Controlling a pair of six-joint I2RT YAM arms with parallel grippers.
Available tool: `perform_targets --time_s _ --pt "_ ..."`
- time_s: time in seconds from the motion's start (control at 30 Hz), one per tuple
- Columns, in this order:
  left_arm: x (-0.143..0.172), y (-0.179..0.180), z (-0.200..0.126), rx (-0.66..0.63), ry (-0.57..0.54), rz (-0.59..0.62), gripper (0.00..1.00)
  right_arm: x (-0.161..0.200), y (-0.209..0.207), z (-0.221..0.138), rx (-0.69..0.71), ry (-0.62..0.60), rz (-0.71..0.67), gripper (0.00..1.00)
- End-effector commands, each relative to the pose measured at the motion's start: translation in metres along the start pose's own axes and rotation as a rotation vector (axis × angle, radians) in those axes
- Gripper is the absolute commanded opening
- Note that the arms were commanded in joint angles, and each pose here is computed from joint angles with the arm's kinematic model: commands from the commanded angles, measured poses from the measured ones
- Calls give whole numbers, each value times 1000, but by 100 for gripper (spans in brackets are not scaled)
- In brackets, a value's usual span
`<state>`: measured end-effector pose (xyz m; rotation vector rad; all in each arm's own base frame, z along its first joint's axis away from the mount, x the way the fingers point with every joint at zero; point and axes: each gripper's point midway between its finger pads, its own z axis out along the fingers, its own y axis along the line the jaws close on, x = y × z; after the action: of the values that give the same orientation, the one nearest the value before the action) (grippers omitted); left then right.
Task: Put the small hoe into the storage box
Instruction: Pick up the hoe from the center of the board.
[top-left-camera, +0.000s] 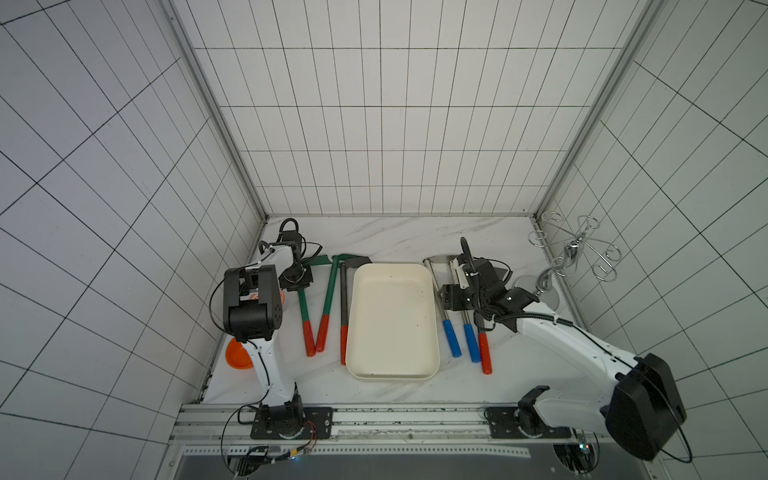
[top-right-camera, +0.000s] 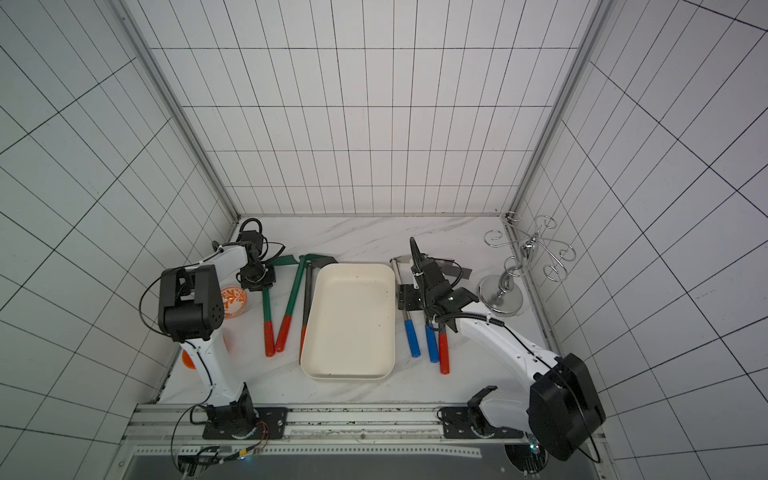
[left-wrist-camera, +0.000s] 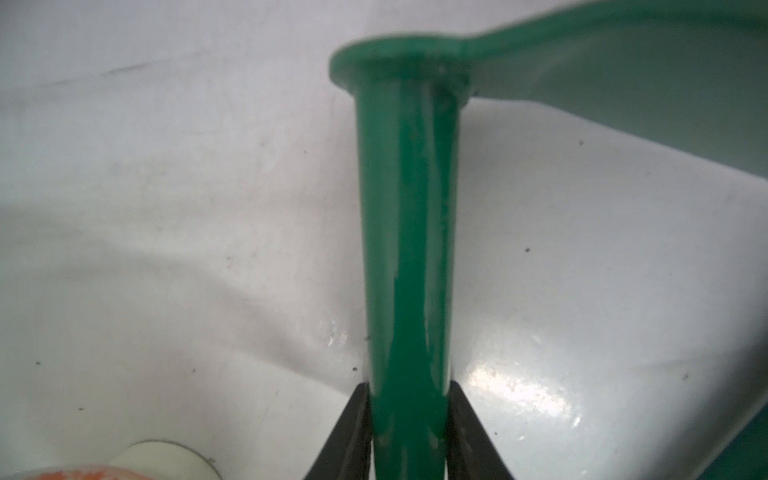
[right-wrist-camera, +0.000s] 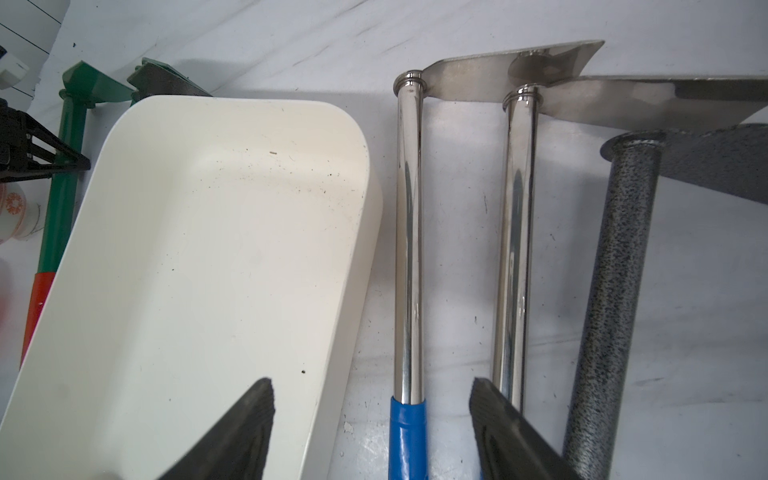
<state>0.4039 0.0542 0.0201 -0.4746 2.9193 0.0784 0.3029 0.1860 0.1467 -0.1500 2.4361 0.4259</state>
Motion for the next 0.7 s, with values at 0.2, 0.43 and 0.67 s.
perform_targets --time_s 0.2,0.43,0.67 --pt "-12 0 -5 7 -35 -12 25 -8 5 -4 -14 -26 10 74" --pt "-18 0 -14 7 -56 -10 20 -9 5 -5 -14 -30 10 74" --pt "-21 0 -24 11 -64 -6 12 -10 7 -4 -20 -29 12 73"
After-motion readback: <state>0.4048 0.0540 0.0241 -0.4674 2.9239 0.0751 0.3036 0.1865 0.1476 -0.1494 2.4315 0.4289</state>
